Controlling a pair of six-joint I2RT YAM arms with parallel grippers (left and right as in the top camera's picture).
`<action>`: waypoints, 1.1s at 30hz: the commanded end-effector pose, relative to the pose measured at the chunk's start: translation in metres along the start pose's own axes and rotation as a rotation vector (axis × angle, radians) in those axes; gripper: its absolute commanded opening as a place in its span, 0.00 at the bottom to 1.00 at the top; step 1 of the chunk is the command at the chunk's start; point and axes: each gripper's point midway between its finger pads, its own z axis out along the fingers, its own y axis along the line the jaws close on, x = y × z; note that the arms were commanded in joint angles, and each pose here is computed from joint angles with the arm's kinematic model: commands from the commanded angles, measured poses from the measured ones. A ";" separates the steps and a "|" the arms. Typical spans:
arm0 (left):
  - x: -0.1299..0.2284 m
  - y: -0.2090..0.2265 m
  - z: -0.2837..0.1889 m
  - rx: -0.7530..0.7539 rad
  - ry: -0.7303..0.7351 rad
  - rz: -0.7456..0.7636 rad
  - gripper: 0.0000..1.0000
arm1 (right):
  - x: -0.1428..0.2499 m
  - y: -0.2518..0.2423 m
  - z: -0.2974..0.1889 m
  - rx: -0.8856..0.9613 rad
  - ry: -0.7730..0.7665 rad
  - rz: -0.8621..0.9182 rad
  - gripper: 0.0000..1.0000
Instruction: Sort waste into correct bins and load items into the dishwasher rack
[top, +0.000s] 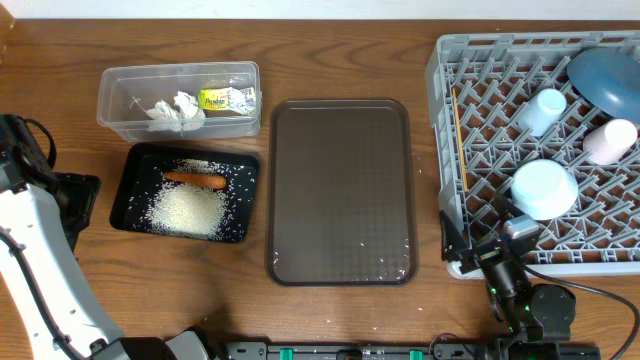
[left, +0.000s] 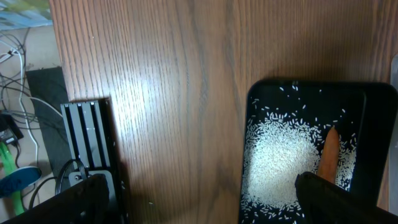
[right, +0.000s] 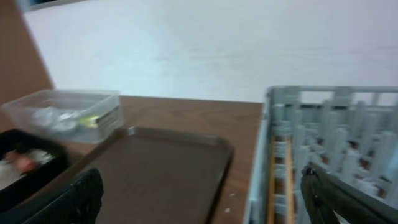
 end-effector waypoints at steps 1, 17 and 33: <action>-0.001 0.001 0.001 -0.009 0.000 0.004 0.98 | -0.007 -0.026 -0.005 0.144 -0.041 -0.022 0.99; -0.001 0.001 0.001 -0.009 0.000 0.004 0.98 | 0.017 -0.068 -0.018 0.366 0.099 -0.286 0.99; -0.001 0.001 0.001 -0.009 0.000 0.004 0.98 | 0.017 -0.066 -0.018 0.364 0.065 -0.112 0.99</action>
